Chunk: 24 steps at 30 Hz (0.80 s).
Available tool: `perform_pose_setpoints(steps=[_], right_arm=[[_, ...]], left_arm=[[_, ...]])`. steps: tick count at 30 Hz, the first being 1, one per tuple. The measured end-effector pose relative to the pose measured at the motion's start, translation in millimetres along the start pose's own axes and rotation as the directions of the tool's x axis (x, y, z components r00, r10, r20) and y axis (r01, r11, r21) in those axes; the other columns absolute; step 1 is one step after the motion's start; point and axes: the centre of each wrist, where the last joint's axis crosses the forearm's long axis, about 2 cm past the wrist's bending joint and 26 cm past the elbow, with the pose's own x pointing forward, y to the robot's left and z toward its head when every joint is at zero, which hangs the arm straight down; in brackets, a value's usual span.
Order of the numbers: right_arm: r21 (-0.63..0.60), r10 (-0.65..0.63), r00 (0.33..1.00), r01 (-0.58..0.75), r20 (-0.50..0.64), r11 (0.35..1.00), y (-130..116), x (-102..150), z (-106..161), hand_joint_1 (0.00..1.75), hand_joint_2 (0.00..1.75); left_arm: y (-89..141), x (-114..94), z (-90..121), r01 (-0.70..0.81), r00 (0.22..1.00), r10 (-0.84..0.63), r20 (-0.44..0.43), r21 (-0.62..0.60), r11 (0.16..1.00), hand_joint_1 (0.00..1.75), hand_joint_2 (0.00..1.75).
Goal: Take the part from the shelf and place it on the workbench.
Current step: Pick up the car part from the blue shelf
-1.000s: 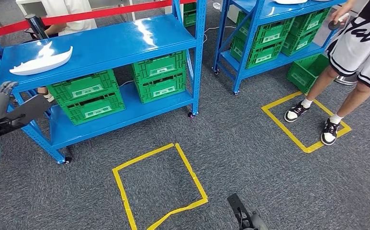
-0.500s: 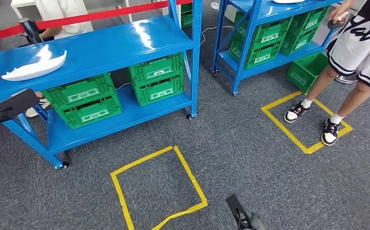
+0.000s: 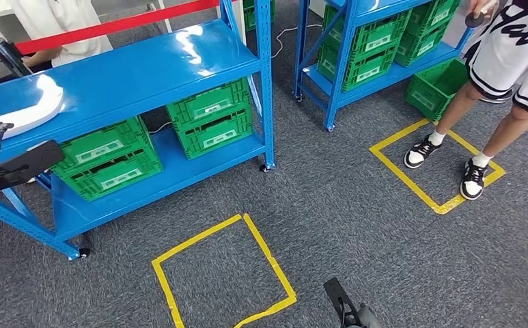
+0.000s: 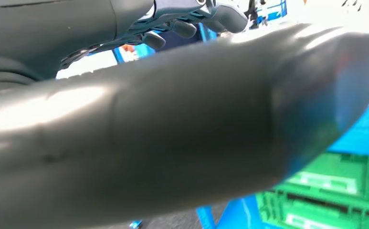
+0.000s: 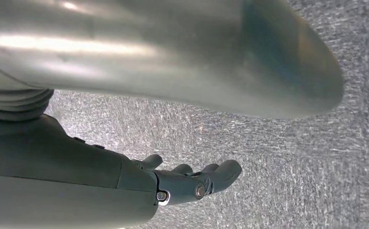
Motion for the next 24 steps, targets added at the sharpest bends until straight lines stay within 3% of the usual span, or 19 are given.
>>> perform_pose_setpoints(steps=[3,7,16,24], right_arm=[[0.008,-0.001,1.0,0.001,-0.005,1.0,3.4,-0.4,0.6,0.0,0.0],[0.002,-0.004,1.0,0.004,0.002,1.0,0.7,5.6,0.5,0.0,0.0],[0.002,-0.004,1.0,0.004,-0.019,1.0,2.9,-2.5,0.4,0.0,0.0],[-0.003,-0.011,1.0,0.011,-0.015,1.0,2.8,3.2,0.8,0.0,0.0]], left_arm=[[2.8,-10.5,1.1,0.005,1.0,-0.005,-0.026,0.018,1.0,0.0,0.0],[17.5,-9.3,-0.8,0.006,1.0,-0.005,-0.023,0.057,0.998,0.0,0.0],[0.7,-1.7,0.2,-0.007,1.0,0.007,-0.014,0.025,1.0,0.0,0.0],[7.3,0.6,-0.6,-0.016,1.0,0.016,-0.008,0.055,0.998,0.0,0.0]])
